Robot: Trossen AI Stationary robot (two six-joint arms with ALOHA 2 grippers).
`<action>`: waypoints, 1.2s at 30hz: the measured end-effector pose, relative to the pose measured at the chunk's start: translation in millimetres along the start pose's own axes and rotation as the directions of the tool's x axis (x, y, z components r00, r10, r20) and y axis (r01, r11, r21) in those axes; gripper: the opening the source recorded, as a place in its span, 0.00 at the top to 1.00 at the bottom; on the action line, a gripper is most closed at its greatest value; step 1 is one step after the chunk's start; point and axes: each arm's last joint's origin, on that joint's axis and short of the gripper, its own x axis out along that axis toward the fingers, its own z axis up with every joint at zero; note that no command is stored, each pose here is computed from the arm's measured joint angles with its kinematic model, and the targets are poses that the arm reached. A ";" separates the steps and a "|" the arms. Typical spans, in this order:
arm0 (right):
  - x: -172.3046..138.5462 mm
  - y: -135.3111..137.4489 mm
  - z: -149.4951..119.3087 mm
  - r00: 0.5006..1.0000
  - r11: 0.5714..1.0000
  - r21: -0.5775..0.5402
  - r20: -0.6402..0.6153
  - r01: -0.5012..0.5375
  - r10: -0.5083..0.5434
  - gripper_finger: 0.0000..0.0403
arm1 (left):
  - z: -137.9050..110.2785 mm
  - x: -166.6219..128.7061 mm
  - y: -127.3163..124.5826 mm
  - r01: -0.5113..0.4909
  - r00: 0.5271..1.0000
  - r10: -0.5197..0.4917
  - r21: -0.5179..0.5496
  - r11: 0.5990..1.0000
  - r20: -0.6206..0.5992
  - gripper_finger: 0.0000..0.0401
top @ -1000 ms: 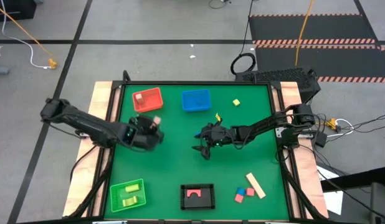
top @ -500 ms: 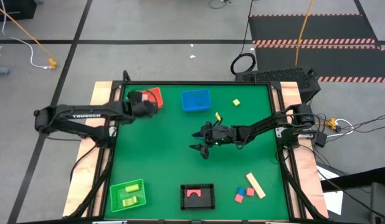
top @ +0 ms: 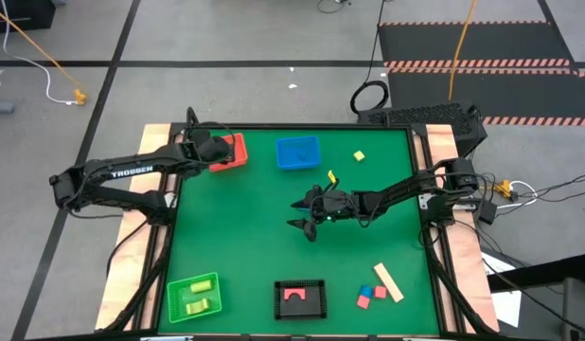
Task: Sort & place blocks by color
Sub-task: Put the top light brown block into the orange bin, then put the top blue block into the blue bin
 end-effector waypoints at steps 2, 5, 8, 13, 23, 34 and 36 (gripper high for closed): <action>0.0 0.0 -0.1 1.000 1.000 0.006 -0.001 0.000 0.000 0.27 | 0.2 0.1 0.1 -0.001 1.000 0.001 -0.001 1.000 0.000 0.53; 0.1 -0.1 -0.2 1.000 1.000 -0.005 -0.002 0.000 0.000 0.27 | 0.3 0.1 0.0 -0.001 1.000 0.001 -0.002 1.000 0.005 0.51; 0.0 -0.3 -0.8 1.000 1.000 -0.008 -0.009 0.001 -0.001 0.27 | 0.1 -0.2 -0.2 0.000 1.000 0.000 0.001 1.000 0.005 0.51; -9.9 -7.4 2.6 0.993 0.995 -0.067 -0.087 0.076 -0.082 0.27 | -5.3 -5.9 -9.2 0.099 0.995 -0.097 0.046 0.994 -0.034 0.51; -21.3 -29.5 -8.7 0.912 0.928 -0.228 -0.224 0.293 -0.343 0.27 | -30.5 -61.2 -61.8 0.599 0.791 -0.612 0.216 0.771 -0.009 0.50; -28.4 -38.9 -24.9 0.919 0.919 -0.252 -0.179 0.303 -0.352 0.27 | -78.0 -121.6 -69.6 0.807 0.567 -0.814 0.289 0.515 -0.130 0.50; -30.5 -40.4 -28.6 0.925 0.922 -0.242 -0.160 0.301 -0.344 0.27 | -84.6 -129.7 -68.4 0.827 0.535 -0.831 0.291 0.480 -0.150 0.50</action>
